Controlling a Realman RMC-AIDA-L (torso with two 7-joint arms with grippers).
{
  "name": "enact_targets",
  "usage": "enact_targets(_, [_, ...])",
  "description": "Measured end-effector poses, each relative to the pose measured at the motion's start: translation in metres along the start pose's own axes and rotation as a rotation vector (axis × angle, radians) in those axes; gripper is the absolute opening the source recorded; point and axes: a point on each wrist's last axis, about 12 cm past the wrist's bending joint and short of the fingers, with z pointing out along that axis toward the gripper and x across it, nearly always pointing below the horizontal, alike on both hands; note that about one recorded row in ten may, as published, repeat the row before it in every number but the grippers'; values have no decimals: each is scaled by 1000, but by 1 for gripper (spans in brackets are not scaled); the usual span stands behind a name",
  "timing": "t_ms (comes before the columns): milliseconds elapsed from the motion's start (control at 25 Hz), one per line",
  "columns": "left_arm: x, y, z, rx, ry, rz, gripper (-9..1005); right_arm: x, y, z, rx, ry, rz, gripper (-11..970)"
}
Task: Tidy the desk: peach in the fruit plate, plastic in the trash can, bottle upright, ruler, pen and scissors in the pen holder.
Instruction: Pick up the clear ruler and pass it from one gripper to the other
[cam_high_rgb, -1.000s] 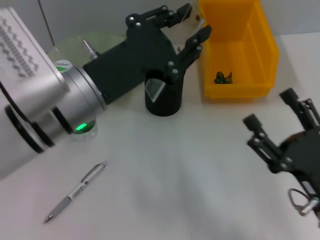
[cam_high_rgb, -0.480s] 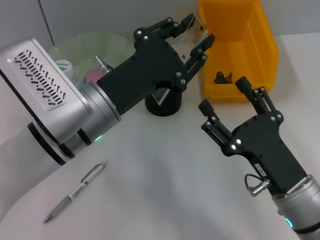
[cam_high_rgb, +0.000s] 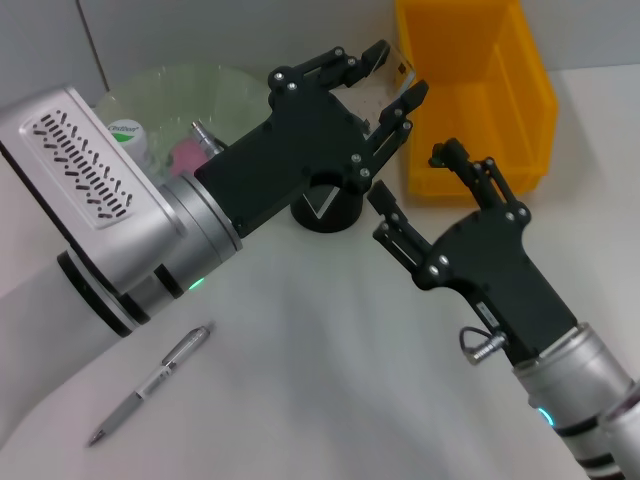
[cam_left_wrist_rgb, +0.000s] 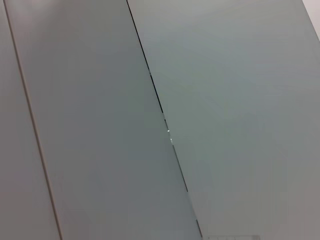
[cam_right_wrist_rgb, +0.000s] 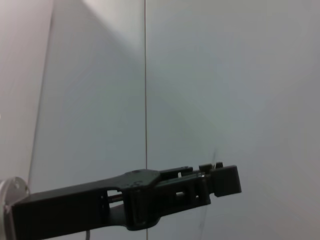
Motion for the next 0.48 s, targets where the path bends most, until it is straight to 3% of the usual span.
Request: enact_targets(480, [5, 0, -3, 6, 7, -7, 465, 4, 7, 23, -34, 36, 28, 671])
